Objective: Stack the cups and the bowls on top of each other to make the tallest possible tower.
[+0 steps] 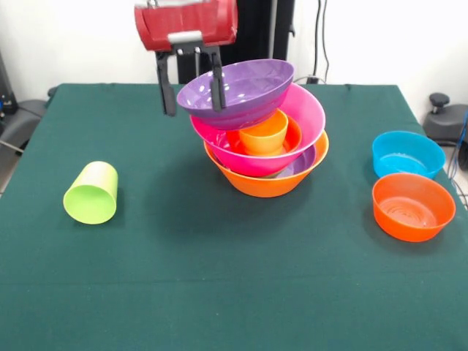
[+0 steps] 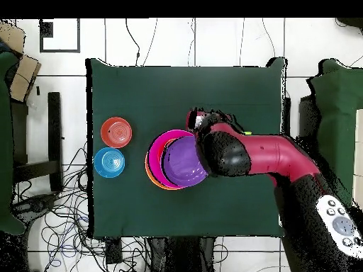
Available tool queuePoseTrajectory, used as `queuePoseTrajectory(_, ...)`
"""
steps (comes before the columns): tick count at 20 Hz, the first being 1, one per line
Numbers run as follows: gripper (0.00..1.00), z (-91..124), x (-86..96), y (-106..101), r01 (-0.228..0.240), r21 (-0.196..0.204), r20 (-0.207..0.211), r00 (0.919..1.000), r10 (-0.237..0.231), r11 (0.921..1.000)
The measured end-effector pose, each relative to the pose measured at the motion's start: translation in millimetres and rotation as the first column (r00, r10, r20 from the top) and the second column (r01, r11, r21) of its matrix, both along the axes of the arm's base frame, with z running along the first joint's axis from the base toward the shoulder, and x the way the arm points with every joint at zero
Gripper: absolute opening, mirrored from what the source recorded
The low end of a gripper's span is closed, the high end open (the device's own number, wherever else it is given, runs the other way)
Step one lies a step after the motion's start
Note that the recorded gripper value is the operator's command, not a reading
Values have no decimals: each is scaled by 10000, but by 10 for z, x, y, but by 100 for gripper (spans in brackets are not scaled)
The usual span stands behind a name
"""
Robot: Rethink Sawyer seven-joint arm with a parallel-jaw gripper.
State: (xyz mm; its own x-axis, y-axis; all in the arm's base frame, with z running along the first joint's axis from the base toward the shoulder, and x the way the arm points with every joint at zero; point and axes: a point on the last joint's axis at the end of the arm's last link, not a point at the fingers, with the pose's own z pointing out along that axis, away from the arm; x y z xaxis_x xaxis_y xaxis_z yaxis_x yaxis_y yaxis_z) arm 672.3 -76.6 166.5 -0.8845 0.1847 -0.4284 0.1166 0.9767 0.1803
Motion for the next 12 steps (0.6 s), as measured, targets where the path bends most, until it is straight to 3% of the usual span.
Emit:
queuePoseTrajectory(1,100,-115,98,81,-61,33,-356,9993,62,10000)
queuePoseTrajectory(5,100,-347,236,214,-139,149,-956,9953,153,9998)
queuePoseTrajectory(10,100,-815,331,383,-125,576,-1655,9860,219,9983)
queuePoseTrajectory(12,100,-899,311,390,-88,670,-1771,9840,206,9977)
